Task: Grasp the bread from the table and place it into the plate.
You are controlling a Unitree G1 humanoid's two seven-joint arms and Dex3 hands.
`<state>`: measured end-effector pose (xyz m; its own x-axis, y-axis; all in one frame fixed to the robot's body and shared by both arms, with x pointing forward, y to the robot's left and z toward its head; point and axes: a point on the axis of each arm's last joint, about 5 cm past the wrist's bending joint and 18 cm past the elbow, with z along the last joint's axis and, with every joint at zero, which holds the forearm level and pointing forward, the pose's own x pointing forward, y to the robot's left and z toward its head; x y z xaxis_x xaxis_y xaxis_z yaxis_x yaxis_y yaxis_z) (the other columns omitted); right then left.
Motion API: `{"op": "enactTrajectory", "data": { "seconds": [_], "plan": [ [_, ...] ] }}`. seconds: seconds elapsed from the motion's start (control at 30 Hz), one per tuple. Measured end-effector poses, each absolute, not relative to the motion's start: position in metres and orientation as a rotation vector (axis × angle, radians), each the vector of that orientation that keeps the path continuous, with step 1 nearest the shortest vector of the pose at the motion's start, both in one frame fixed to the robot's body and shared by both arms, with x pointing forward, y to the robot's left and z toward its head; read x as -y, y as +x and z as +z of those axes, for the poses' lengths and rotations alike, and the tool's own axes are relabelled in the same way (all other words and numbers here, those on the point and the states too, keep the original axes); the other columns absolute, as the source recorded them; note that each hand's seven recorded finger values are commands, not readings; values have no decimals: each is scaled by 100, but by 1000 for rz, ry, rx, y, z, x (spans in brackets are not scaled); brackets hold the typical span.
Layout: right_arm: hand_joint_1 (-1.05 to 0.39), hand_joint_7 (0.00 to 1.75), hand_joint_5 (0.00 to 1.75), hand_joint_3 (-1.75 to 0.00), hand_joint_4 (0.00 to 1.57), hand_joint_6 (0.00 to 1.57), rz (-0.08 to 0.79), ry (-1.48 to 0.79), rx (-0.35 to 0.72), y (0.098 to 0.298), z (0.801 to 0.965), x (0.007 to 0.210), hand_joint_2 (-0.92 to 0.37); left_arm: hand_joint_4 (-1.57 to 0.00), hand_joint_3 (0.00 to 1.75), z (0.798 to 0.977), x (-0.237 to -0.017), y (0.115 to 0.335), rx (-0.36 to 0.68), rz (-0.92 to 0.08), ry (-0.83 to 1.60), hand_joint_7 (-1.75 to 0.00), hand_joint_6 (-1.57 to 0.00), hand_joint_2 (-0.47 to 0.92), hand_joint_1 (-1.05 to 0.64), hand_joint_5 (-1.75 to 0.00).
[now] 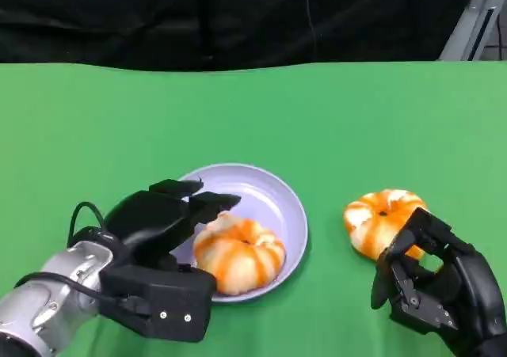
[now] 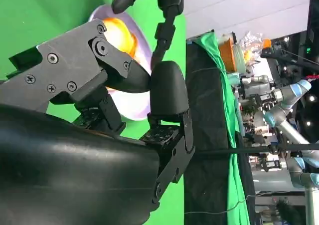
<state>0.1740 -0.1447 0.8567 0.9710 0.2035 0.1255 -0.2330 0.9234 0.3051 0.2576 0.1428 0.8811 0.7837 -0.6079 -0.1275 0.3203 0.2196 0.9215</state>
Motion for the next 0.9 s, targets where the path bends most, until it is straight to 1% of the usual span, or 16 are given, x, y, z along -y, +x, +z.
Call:
{"op": "enactTrajectory", "data": {
  "seconds": [0.1,0.3,0.33,0.37,0.4,0.43,0.47,0.5,0.53,0.57,0.6,0.63,0.67,0.73,0.8,0.9],
  "plan": [
    [-14,175,175,-110,85,61,225,325,93,174,857,145,-60,0,67,880,-143,256,282,-656,1184,-1,-6,92,-105,0],
    [-13,175,175,-110,85,62,226,326,94,174,857,145,-60,0,61,879,-144,251,282,-644,1151,-4,-16,92,-105,0],
    [-13,175,175,-110,85,61,226,327,94,174,857,145,-60,-14,47,879,-144,250,284,-637,1139,-7,-30,92,-86,-5],
    [-13,175,175,-110,85,61,227,326,95,174,857,145,-60,-25,38,880,-146,249,278,-625,1110,-7,-40,92,-73,-7],
    [-13,175,175,-110,85,61,226,325,98,174,857,145,-60,-35,34,881,-147,247,272,-609,1067,-7,-47,92,-60,-9],
    [-13,175,175,-110,85,61,224,323,101,174,857,145,-61,-51,31,883,-150,246,267,-589,1013,-10,-59,92,-31,-15],
    [-13,175,175,-110,84,61,222,322,101,174,857,145,-61,-56,30,884,-152,244,260,-574,943,-11,-63,92,-21,-16],
    [-13,175,175,-110,84,61,221,322,101,174,857,145,-61,-68,35,885,-155,243,252,-564,867,-12,-72,92,-7,-19],
    [-13,175,175,-110,84,61,219,322,100,174,857,145,-61,-83,41,886,-158,242,244,-556,792,-15,-84,92,2,-23],
    [-13,175,175,-110,84,61,219,322,100,174,857,145,-61,-93,52,886,-160,241,238,-544,710,-20,-100,90,5,-46],
    [-13,175,175,-110,84,61,219,322,100,174,857,145,-61,-91,66,885,-163,241,229,-539,643,-28,-111,84,6,-83],
    [-13,175,175,-111,84,61,221,323,101,174,857,144,-61,-86,90,885,-165,240,213,-531,566,-68,-109,73,7,-126],
    [-13,175,175,-111,84,61,222,323,101,174,857,144,-61,-84,104,884,-169,239,191,-527,491,-104,-99,66,8,-144],
    [-13,175,175,-111,84,61,221,323,102,174,857,144,-61,-82,121,881,-175,236,139,-513,353,-146,-85,57,8,-166],
    [-13,175,175,-110,84,61,220,323,101,174,857,145,-60,-81,129,879,-180,231,84,-512,223,-158,-79,54,8,-172],
    [-12,175,175,-110,84,61,216,324,97,173,857,145,-61,-81,133,880,-187,223,27,-537,97,-164,-77,54,8,-174]
  ]
}}
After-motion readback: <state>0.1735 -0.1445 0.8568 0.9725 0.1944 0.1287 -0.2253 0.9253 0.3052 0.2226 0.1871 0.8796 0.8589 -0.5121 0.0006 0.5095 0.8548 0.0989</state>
